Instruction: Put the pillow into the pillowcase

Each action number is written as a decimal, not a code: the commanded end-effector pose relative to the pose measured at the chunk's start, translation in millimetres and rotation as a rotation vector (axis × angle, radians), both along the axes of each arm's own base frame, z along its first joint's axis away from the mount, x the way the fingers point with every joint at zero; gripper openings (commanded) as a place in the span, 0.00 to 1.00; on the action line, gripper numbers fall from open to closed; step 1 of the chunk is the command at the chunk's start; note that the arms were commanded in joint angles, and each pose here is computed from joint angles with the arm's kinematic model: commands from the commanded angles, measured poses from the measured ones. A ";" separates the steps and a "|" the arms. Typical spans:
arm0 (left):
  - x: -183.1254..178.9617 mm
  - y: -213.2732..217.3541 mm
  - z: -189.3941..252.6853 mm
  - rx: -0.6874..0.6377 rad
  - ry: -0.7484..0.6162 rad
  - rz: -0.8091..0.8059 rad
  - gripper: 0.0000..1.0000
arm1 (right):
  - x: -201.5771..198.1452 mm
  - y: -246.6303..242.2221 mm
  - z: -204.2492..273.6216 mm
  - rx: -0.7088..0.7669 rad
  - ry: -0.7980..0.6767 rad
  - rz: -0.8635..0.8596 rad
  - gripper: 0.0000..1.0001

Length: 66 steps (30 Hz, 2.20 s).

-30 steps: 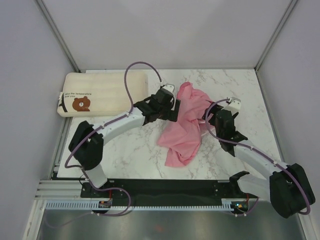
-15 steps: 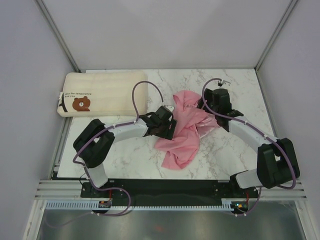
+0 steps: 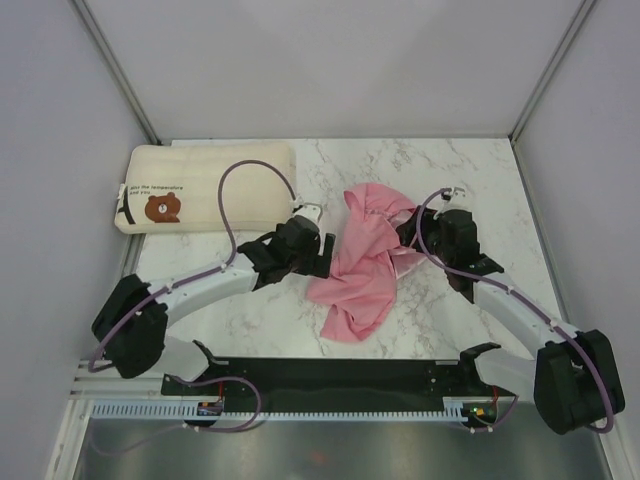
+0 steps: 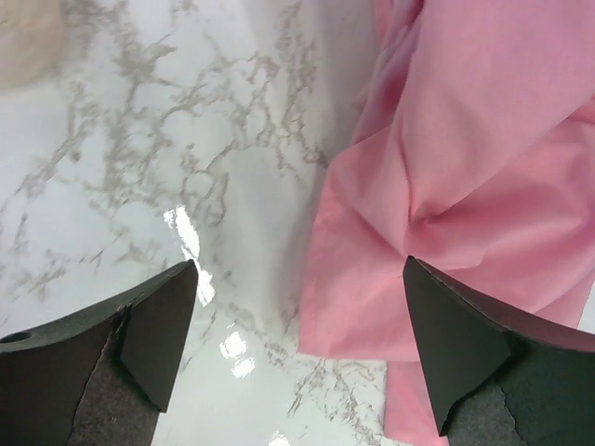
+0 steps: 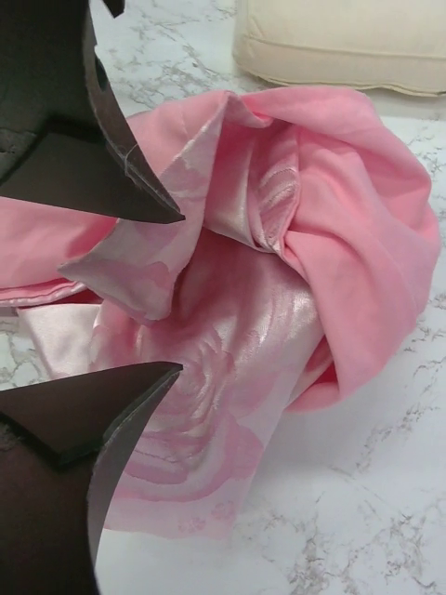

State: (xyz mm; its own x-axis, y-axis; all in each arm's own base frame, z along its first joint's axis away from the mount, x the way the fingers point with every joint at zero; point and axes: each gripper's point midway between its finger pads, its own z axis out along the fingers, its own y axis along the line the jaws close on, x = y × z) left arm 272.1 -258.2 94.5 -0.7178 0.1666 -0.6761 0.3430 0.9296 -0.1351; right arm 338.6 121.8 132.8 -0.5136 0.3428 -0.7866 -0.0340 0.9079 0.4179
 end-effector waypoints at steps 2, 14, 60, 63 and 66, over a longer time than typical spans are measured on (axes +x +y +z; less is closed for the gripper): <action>1.9 35.3 35.7 -0.065 -0.137 0.175 1.00 | -5.7 9.9 24.9 0.056 -0.135 0.068 0.68; -11.5 78.5 26.2 -0.073 -0.277 0.235 1.00 | -20.7 13.6 39.2 0.075 -0.297 0.116 0.73; -142.5 -117.7 10.2 0.031 -0.465 -0.750 0.93 | -29.6 13.8 199.6 0.041 -0.216 0.027 0.00; -138.6 -125.0 -19.5 0.144 -0.407 -0.760 0.91 | -31.2 11.6 200.2 0.041 -0.221 0.020 0.00; -123.8 -121.8 -40.2 0.275 -0.385 -0.699 0.90 | -33.5 9.6 200.0 0.037 -0.225 0.017 0.00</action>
State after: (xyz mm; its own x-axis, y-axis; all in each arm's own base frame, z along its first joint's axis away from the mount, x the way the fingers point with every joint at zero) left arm 125.1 -387.3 63.3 -0.1376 0.6009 -0.7874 0.8899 0.4241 0.1681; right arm 307.4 136.3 304.0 -0.4006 0.3312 -0.8543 -0.1379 0.9000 0.4135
